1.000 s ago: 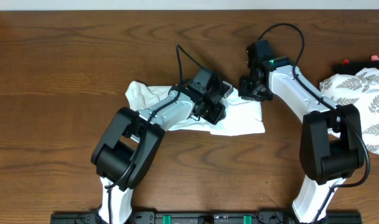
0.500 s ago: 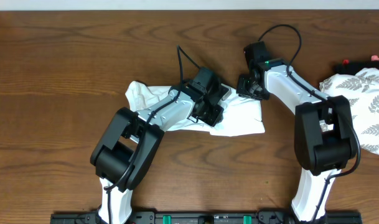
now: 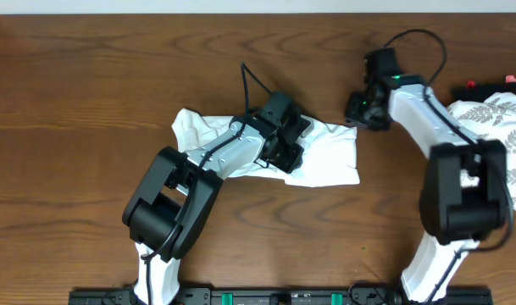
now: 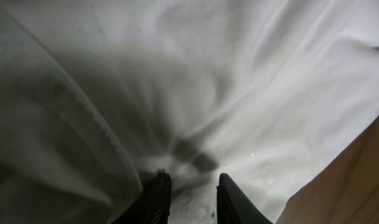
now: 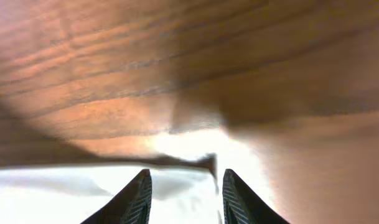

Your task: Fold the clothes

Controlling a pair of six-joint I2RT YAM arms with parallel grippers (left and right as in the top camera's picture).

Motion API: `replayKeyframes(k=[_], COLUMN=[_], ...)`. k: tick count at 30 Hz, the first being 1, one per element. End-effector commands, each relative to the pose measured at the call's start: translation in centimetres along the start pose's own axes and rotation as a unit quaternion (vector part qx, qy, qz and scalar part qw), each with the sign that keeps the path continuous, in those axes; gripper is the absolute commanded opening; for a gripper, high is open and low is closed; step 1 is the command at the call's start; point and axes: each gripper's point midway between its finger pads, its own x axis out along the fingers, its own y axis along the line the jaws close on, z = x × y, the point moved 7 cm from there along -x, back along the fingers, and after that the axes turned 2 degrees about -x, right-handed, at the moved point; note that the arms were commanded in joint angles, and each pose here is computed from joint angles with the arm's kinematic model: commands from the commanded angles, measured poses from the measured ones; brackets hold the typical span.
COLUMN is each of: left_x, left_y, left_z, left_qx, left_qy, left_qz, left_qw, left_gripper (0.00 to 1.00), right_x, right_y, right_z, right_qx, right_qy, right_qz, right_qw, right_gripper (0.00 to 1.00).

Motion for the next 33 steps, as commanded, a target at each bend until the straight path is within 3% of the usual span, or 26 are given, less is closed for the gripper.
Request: replayKeyframes(k=[1, 8, 16, 19, 22, 28, 33], left_x=[0.9, 0.9, 0.9, 0.9, 0.9, 0.9, 0.9], left_y=[1.1, 1.1, 1.1, 1.1, 1.1, 1.1, 1.1], left_z=[-1.5, -1.5, -1.5, -1.6, -1.7, -2.0, -2.0], left_qx=[-0.011, -0.011, -0.012, -0.013, -0.014, -0.016, -0.018], left_qy=[0.030, 0.030, 0.032, 0.034, 0.037, 0.043, 0.046], left_qz=[0.028, 0.028, 0.028, 0.028, 0.028, 0.028, 0.029], left_qw=[0.999, 0.999, 0.999, 0.999, 0.999, 0.999, 0.998], left_gripper=[0.27, 0.27, 0.27, 0.27, 0.27, 0.27, 0.27], right_x=[-5.3, -5.8, -1.0, 0.9, 2.8, 6.0, 6.9], right_y=[1.2, 1.2, 1.0, 1.1, 1.5, 1.5, 1.2], right_z=[0.5, -2.6, -4.7, -5.0, -5.0, -5.3, -5.1], right_qx=[-0.039, -0.057, -0.066, -0.072, -0.077, -0.047, -0.041], right_qy=[-0.043, 0.019, 0.052, 0.046, 0.032, 0.036, 0.033], right_qz=[0.032, 0.005, -0.009, -0.005, 0.003, 0.001, -0.001], right_qw=[0.998, 0.998, 0.996, 0.996, 0.997, 0.998, 0.999], right_gripper=[0.31, 0.06, 0.05, 0.08, 0.21, 0.23, 0.34])
